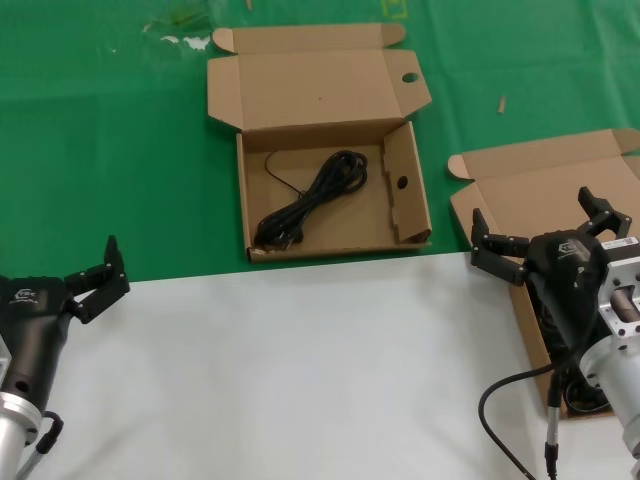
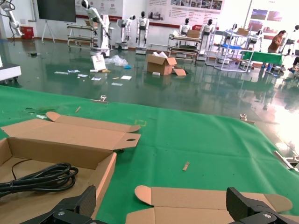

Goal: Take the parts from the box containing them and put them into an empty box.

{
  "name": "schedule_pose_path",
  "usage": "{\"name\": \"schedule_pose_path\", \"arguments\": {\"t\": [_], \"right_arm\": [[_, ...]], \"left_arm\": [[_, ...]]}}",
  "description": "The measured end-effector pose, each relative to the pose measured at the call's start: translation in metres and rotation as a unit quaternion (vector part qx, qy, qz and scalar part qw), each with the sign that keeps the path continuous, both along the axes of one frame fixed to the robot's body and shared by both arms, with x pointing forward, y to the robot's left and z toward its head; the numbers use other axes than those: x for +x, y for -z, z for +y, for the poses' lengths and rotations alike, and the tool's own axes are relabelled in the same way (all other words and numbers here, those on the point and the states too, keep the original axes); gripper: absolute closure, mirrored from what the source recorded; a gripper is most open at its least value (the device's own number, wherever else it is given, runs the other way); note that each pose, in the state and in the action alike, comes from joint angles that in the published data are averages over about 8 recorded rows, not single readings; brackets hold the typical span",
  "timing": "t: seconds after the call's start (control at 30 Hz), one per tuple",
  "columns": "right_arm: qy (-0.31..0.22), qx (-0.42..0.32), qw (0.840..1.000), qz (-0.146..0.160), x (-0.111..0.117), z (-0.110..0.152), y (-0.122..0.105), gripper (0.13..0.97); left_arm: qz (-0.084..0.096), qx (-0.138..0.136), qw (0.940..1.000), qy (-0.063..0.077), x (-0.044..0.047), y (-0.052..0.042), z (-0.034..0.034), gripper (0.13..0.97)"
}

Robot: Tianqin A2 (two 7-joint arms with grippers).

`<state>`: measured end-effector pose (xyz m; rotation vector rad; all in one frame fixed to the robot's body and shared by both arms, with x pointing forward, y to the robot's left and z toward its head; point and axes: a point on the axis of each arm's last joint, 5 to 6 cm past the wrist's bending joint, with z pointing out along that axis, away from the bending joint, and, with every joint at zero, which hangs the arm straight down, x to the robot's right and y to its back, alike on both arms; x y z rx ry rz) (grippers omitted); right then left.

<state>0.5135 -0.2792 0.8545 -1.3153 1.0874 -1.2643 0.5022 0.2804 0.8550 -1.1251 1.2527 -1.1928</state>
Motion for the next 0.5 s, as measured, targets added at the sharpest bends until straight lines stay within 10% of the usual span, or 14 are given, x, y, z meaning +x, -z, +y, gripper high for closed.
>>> {"name": "schedule_pose_path", "arguments": {"t": [0.5], "right_arm": [[0.000, 0.000, 1.000, 0.000, 0.0000, 0.0000, 0.0000, 0.130]], "left_arm": [[0.000, 0.000, 1.0000, 0.000, 0.0000, 0.0000, 0.0000, 0.132]]}}
